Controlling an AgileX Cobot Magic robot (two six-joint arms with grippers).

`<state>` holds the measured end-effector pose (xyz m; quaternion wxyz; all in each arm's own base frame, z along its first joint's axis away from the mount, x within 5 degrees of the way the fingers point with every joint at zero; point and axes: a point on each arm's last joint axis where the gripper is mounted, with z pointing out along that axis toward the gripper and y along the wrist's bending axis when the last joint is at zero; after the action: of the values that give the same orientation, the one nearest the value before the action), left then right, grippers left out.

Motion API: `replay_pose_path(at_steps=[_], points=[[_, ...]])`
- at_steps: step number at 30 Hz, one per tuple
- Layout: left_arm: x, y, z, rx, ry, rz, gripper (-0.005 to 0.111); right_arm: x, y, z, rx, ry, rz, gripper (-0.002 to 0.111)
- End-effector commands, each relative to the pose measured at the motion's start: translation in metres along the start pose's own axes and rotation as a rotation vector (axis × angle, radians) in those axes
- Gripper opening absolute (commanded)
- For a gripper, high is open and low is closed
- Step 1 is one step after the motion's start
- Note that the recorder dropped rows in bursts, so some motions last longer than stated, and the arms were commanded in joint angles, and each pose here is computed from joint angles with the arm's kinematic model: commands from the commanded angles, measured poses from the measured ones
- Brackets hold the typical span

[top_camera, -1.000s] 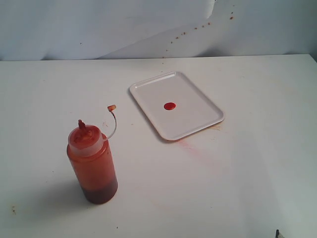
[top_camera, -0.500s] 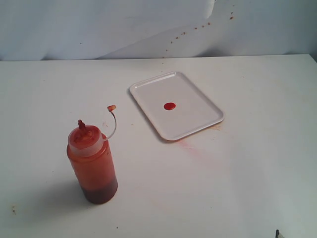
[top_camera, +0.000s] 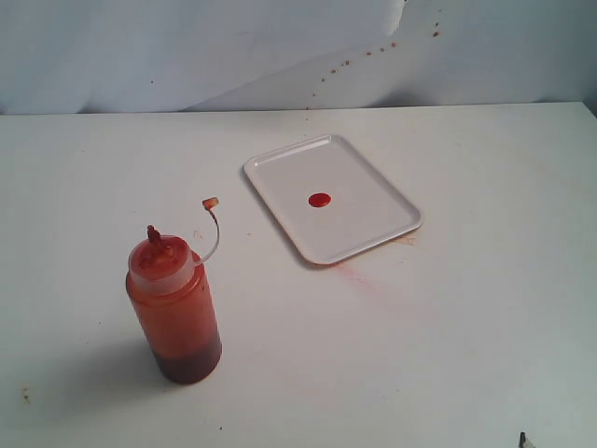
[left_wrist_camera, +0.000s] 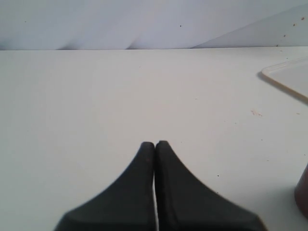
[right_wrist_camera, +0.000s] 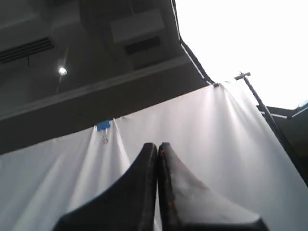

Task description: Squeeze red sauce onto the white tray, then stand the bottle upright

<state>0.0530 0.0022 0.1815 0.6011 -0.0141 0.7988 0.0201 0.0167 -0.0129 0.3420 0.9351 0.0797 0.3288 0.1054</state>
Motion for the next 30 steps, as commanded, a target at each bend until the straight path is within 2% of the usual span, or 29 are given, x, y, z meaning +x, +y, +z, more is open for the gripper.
replay_pose_path(at_steps=[1,7,14,21,30], points=[[0.001,0.0,0.0,0.007,-0.008,0.001,0.0,-0.003,0.001,-0.012,-0.017,0.034,-0.102,0.0],[0.001,0.0,0.0,0.007,-0.008,0.001,0.0,0.015,0.001,-0.015,-0.015,0.233,-0.258,0.0],[0.001,0.0,0.0,0.007,-0.008,0.001,0.0,0.051,-0.001,-0.032,-0.047,0.658,-0.425,0.0],[0.001,0.0,0.0,0.007,-0.008,0.001,0.0,0.085,-0.012,-0.055,-0.032,0.781,-0.412,0.0],[0.001,0.0,0.0,0.007,-0.008,0.001,0.0,0.088,-0.016,-0.056,-0.005,0.704,-0.425,0.0]])
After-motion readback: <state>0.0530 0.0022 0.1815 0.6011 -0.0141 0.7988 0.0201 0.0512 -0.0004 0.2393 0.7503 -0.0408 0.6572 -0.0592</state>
